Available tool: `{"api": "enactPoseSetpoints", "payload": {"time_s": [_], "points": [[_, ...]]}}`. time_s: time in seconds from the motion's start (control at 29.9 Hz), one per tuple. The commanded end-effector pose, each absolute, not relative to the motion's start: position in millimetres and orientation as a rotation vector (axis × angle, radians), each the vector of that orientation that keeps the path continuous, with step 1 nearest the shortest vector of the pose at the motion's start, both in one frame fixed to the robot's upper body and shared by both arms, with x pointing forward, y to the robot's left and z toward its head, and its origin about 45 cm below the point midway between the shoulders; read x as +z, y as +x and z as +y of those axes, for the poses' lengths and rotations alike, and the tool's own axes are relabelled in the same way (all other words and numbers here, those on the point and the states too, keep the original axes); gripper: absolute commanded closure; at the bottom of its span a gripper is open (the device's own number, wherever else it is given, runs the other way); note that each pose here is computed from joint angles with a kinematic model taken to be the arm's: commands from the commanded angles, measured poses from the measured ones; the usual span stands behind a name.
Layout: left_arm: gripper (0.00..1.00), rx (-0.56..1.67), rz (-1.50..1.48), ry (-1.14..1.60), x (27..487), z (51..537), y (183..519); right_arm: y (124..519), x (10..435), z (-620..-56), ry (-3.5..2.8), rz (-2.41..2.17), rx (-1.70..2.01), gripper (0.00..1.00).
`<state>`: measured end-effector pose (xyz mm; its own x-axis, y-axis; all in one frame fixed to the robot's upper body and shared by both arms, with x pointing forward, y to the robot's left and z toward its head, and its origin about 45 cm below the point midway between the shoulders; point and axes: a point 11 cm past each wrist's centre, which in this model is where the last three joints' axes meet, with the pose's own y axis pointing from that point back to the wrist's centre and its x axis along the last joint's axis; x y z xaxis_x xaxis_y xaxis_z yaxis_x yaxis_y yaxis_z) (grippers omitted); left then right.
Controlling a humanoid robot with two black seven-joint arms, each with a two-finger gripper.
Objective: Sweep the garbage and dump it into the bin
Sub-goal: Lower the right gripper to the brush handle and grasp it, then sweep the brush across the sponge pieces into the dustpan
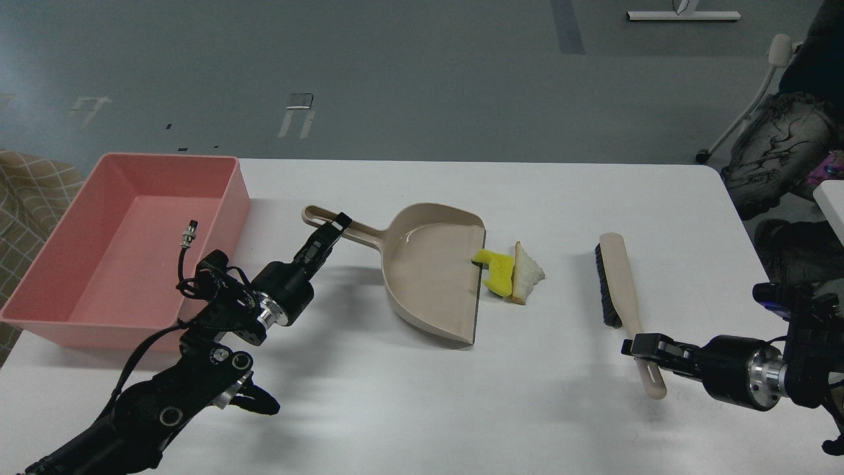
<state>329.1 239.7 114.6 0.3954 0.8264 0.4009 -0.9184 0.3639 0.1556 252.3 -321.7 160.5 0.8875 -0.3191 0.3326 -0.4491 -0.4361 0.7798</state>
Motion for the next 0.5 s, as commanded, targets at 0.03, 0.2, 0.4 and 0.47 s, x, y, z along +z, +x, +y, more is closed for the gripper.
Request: {"api": "enactPoseSetpoints", "payload": {"time_s": [0.03, 0.2, 0.4, 0.47], "points": [[1.00, 1.141, -0.274, 0.382, 115.1, 240.0, 329.6, 255.2, 163.8, -322.5, 2.056, -0.559, 0.177, 1.00], [1.00, 1.141, -0.273, 0.380, 115.1, 239.4, 329.5, 257.4, 175.5, -324.6, 2.053, -0.566, 0.203, 1.00], [1.00, 1.139, -0.278, 0.382, 114.7, 240.1, 329.0, 272.2, 191.3, -325.1, 2.042, -0.579, 0.257, 1.00], [1.00, 1.134, -0.286, 0.374, 115.8, 238.5, 329.1, 272.4, 188.5, -317.7, 2.055, -0.555, 0.255, 1.00]]}}
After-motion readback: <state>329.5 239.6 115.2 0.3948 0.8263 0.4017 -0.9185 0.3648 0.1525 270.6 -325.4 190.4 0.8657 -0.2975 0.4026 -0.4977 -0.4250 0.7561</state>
